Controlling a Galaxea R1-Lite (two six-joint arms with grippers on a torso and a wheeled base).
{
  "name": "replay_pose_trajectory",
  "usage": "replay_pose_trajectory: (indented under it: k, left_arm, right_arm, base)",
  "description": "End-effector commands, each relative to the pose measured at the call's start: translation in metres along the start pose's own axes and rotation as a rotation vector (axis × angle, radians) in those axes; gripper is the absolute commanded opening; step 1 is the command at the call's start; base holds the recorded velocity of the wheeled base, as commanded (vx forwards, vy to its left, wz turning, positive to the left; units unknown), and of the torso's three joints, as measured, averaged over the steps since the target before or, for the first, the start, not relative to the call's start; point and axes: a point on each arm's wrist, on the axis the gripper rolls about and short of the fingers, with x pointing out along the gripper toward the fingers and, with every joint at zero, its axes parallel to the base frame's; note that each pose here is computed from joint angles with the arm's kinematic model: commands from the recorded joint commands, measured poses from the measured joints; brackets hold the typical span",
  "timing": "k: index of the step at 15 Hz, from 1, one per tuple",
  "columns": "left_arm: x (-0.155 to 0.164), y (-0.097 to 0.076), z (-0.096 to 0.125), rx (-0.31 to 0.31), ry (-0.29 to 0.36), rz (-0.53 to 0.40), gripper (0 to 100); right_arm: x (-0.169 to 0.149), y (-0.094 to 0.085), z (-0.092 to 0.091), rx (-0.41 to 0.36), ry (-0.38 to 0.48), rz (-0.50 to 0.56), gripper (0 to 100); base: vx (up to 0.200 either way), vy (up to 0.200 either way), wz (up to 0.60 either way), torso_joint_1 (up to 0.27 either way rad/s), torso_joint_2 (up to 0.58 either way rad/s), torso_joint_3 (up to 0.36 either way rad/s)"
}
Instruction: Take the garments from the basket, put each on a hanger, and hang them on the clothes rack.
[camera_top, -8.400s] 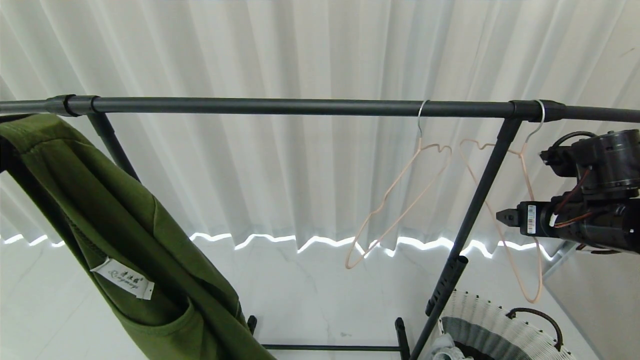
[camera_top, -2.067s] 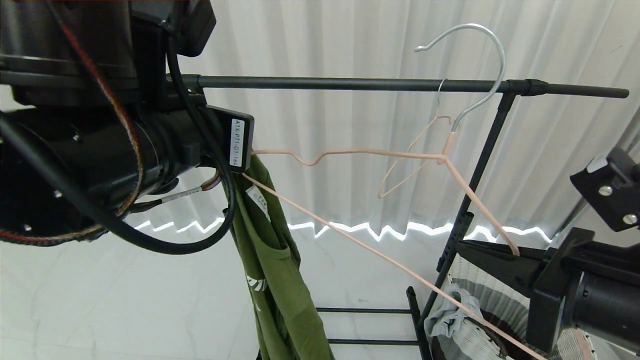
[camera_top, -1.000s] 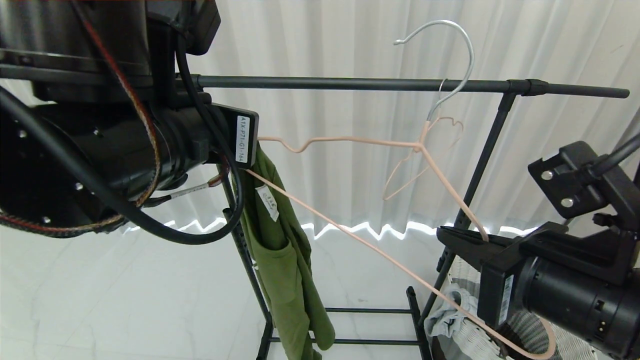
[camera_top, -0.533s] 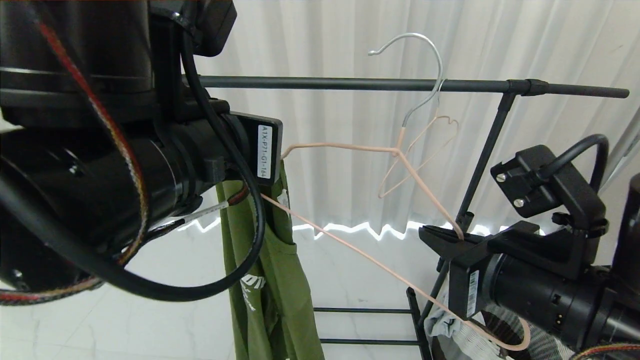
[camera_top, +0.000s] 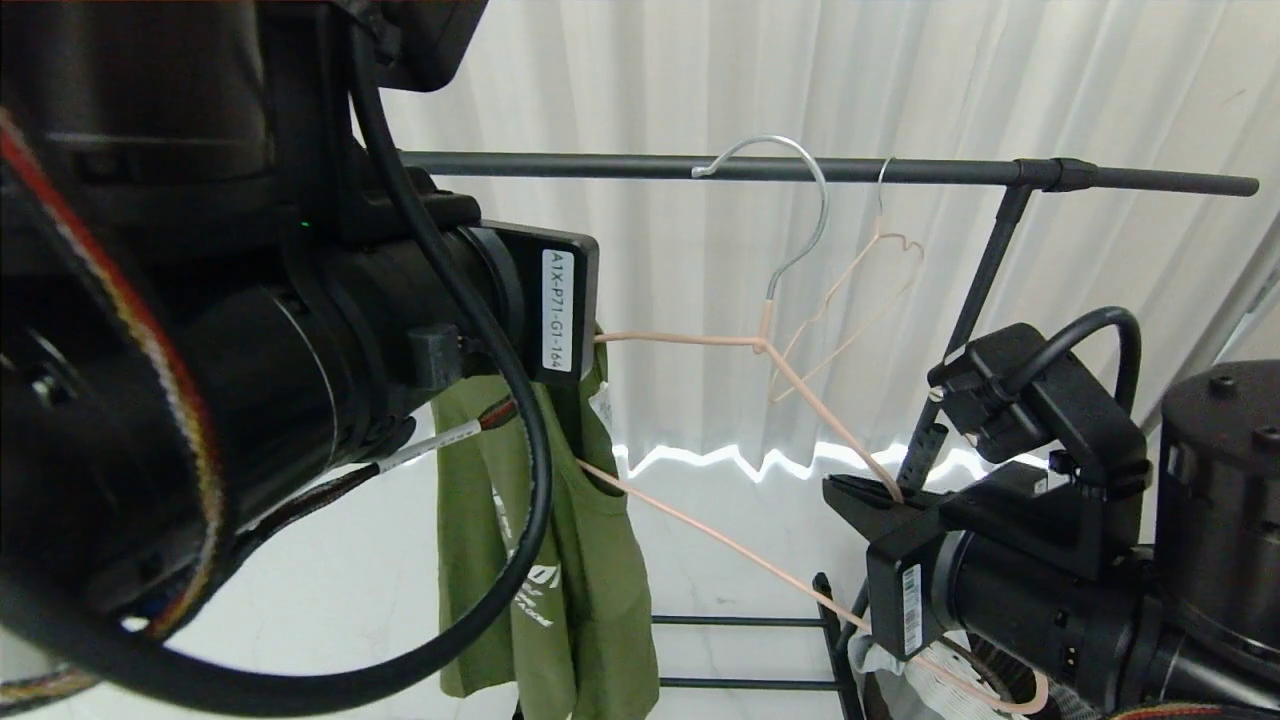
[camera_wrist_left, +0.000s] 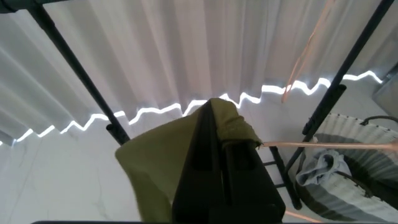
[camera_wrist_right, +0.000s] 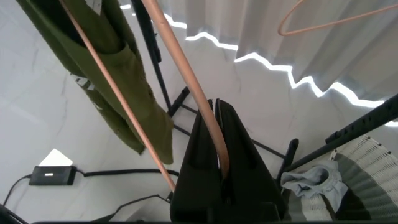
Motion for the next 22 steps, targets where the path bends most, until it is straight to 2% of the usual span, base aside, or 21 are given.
replay_pose_trajectory:
  k: [1, 6, 9, 11, 13, 18, 20, 21, 22]
  left_arm:
    - [-0.001, 0.006, 0.003, -0.012, -0.009, 0.012, 0]
    - [-0.003, 0.0, 0.0, 0.0, -0.003, -0.009, 0]
    - [0.007, 0.017, 0.003, -0.019, -0.002, 0.092, 0]
    - [0.008, 0.022, 0.003, -0.019, 0.0, 0.115, 0]
    - [0.009, 0.021, 0.001, -0.014, 0.005, 0.115, 0]
    - [0.006, 0.008, -0.006, 0.017, 0.019, 0.068, 0]
    - [0.004, 0.005, -0.008, 0.024, 0.023, 0.058, 0]
    - [0.004, 0.007, -0.007, 0.025, 0.021, 0.061, 0]
    - [0.004, 0.007, -0.007, 0.026, 0.022, 0.061, 0]
  right_arm:
    - [-0.001, -0.001, 0.001, 0.003, -0.005, -0.004, 0]
    - [0.002, -0.002, 0.003, 0.005, -0.016, -0.057, 0]
    - [-0.008, -0.017, 0.008, 0.016, -0.024, -0.124, 0]
    - [-0.016, -0.028, 0.01, 0.012, -0.009, -0.157, 0]
    - [-0.018, -0.038, 0.009, 0.018, -0.01, -0.223, 0]
    - [-0.015, -0.038, 0.01, 0.024, -0.026, -0.258, 0]
    - [-0.012, -0.042, 0.01, 0.027, -0.026, -0.293, 0]
    - [-0.008, -0.046, 0.009, 0.026, -0.029, -0.362, 0]
    - [-0.008, -0.047, 0.009, 0.027, -0.029, -0.366, 0]
  base:
    - [0.0, 0.0, 0.0, 0.0, 0.0, 0.0]
    - [0.0, 0.0, 0.0, 0.0, 0.0, 0.0]
    - [0.0, 0.0, 0.0, 0.0, 0.0, 0.0]
    - [0.0, 0.0, 0.0, 0.0, 0.0, 0.0]
    - [0.0, 0.0, 0.0, 0.0, 0.0, 0.0]
    - [0.0, 0.0, 0.0, 0.0, 0.0, 0.0]
    - [0.0, 0.0, 0.0, 0.0, 0.0, 0.0]
    - [0.0, 0.0, 0.0, 0.0, 0.0, 0.0]
    - [0.0, 0.0, 0.0, 0.0, 0.0, 0.0]
